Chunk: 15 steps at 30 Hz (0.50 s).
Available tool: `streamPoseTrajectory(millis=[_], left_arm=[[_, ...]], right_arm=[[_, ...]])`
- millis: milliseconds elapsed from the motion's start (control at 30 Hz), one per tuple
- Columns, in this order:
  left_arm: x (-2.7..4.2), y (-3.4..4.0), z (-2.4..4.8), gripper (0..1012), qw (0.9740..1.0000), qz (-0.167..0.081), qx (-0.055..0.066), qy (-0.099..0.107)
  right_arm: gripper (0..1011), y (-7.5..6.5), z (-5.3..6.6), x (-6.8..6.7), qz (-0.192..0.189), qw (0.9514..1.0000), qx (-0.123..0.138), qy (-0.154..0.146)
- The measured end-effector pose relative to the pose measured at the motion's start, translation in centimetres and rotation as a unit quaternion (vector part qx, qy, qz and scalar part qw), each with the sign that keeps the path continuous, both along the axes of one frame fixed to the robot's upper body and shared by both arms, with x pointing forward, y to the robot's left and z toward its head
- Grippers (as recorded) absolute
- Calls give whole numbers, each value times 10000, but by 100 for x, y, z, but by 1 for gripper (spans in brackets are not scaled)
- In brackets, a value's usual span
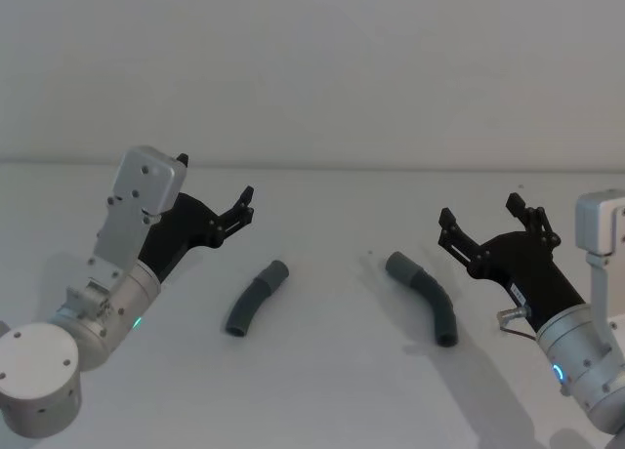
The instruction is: Use both hands to pick up one end of the pipe from the table, align the ends, and insert them.
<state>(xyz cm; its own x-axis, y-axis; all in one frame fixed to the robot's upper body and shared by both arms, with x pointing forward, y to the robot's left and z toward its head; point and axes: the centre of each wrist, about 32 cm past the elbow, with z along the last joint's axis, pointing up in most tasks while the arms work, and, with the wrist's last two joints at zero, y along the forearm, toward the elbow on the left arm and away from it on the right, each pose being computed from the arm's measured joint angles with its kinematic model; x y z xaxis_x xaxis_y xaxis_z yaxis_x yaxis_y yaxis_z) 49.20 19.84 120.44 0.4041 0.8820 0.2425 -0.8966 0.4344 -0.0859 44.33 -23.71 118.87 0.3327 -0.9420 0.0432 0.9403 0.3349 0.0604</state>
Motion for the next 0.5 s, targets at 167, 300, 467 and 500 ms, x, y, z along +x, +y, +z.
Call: streamPoseTrajectory(millis=[167,300,467,500], left_arm=[[0,0,0,1001,10000,1,0,0],[0,0,0,1001,10000,0,0,0],[0,0,0,1001,10000,0,0,0],[0,0,0,1001,10000,1,0,0]], right_arm=[[1000,0,0,0,0,10000,0,0],[1000,0,0,0,0,10000,0,0],[1000,0,0,0,0,10000,0,0],[1000,0,0,0,0,10000,0,0]])
